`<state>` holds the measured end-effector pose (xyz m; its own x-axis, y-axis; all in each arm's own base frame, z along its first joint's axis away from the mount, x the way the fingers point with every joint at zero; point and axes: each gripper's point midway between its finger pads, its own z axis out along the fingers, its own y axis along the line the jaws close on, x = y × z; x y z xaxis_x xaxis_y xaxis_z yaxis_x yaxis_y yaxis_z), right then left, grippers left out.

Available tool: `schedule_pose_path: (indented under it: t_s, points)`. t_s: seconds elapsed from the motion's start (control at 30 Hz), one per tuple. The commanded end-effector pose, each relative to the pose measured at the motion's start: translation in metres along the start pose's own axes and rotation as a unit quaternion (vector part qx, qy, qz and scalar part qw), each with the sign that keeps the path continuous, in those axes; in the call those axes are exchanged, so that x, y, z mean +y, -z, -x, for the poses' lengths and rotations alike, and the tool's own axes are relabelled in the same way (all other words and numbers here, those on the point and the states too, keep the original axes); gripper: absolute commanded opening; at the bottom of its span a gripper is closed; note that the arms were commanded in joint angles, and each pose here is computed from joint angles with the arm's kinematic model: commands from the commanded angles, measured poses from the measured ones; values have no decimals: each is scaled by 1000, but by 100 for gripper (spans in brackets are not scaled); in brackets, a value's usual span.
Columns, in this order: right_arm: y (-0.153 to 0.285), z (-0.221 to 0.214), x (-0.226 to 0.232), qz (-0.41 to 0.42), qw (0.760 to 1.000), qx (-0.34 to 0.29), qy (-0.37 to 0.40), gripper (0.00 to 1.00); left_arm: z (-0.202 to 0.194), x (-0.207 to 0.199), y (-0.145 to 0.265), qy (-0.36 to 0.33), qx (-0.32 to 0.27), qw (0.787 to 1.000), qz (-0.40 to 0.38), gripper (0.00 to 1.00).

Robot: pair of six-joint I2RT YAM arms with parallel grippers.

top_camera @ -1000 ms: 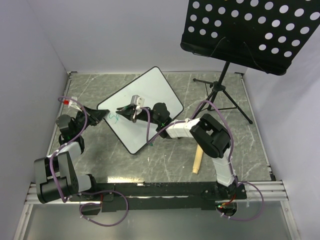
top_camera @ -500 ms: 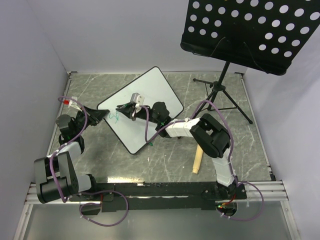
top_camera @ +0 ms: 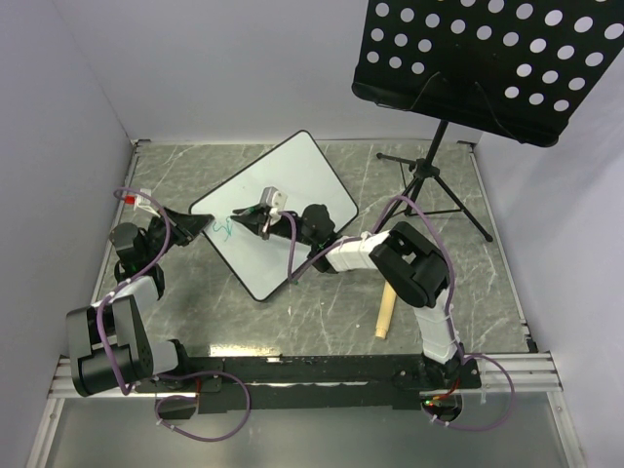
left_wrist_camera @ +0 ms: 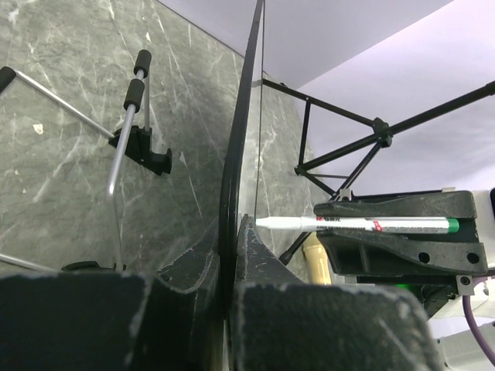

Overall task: Write a sentence on the whiteboard
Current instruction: Pick up the sentence from the whiteboard.

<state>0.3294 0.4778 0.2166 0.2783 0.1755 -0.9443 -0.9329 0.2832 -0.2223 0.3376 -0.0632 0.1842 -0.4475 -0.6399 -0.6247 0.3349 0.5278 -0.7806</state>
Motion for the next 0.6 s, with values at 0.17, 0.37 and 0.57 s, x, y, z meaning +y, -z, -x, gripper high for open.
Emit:
schedule_pose_path:
  t_s: [0.17, 0.37, 0.57]
  points:
    - [13, 4, 9, 11, 1000, 2, -9, 0, -4, -14, -2, -101, 26, 994, -42, 1]
    - [12, 5, 5, 5, 1000, 1, -7, 0, -4, -14, -2, -101, 26, 994, -42, 1]
    - [1, 12, -2, -1, 1000, -6, -1, 0, -4, -14, -2, -101, 26, 994, -42, 1]
